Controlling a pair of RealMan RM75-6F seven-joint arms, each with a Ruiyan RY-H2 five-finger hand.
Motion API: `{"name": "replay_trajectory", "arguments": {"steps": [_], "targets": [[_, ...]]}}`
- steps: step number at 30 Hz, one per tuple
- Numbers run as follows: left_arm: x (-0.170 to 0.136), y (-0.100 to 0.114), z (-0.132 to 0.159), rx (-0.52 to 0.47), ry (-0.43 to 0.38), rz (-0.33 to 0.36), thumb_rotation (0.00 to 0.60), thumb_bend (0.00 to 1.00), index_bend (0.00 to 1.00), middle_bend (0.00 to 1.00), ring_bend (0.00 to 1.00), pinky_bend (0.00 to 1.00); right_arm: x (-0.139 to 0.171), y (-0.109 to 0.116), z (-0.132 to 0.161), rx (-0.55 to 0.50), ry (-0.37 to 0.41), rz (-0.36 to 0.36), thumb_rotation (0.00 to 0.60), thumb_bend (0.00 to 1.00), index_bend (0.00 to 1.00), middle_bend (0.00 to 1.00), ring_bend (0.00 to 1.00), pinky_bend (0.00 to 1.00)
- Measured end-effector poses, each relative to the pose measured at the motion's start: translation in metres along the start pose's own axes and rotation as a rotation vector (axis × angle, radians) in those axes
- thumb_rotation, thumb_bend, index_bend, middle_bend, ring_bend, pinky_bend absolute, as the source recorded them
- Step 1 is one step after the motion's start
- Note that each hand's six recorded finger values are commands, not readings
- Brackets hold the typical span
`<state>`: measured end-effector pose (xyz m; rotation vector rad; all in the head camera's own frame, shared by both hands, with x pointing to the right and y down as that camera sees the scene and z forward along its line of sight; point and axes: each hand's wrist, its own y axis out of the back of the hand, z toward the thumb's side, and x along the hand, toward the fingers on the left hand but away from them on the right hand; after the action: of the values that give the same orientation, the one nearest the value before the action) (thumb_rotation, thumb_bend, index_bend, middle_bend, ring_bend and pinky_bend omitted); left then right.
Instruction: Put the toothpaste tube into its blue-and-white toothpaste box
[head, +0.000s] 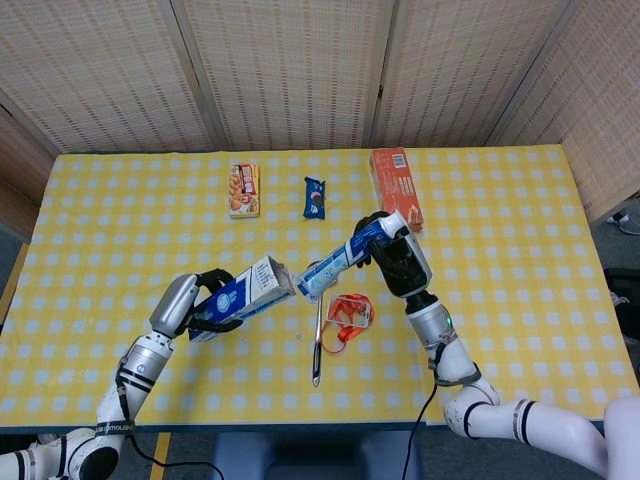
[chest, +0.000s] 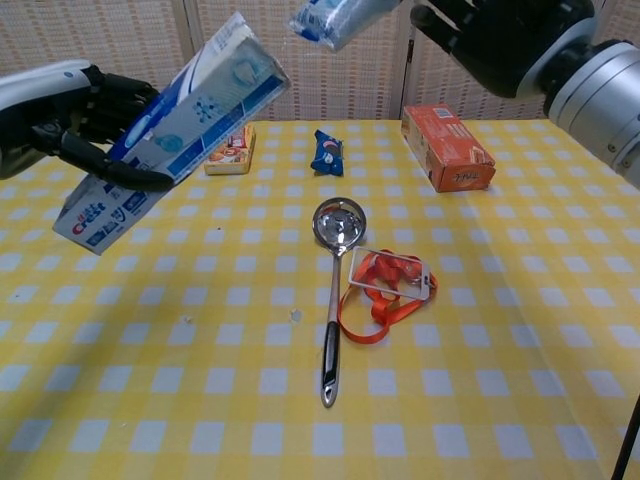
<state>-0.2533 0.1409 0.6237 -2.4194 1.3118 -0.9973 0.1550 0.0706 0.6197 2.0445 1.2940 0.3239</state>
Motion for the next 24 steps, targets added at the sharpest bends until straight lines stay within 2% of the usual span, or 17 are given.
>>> {"name": "replay_trajectory", "arguments": {"steps": [12,24], "targets": [[-0.004,-0.003,0.007,0.006,-0.019,-0.011,0.600,0.16,0.58,0.73,0.54,0.50,-0.006,0.004,-0.006,-0.067,-0.017,-0.006,0.600,0.42,0.86,0.79,0.72,0.67],[-0.007,-0.010,0.013,0.014,-0.038,-0.039,0.600,0.16,0.58,0.73,0.54,0.50,-0.013,0.009,-0.013,-0.069,-0.029,-0.016,0.600,0.42,0.86,0.79,0.71,0.67]]}}
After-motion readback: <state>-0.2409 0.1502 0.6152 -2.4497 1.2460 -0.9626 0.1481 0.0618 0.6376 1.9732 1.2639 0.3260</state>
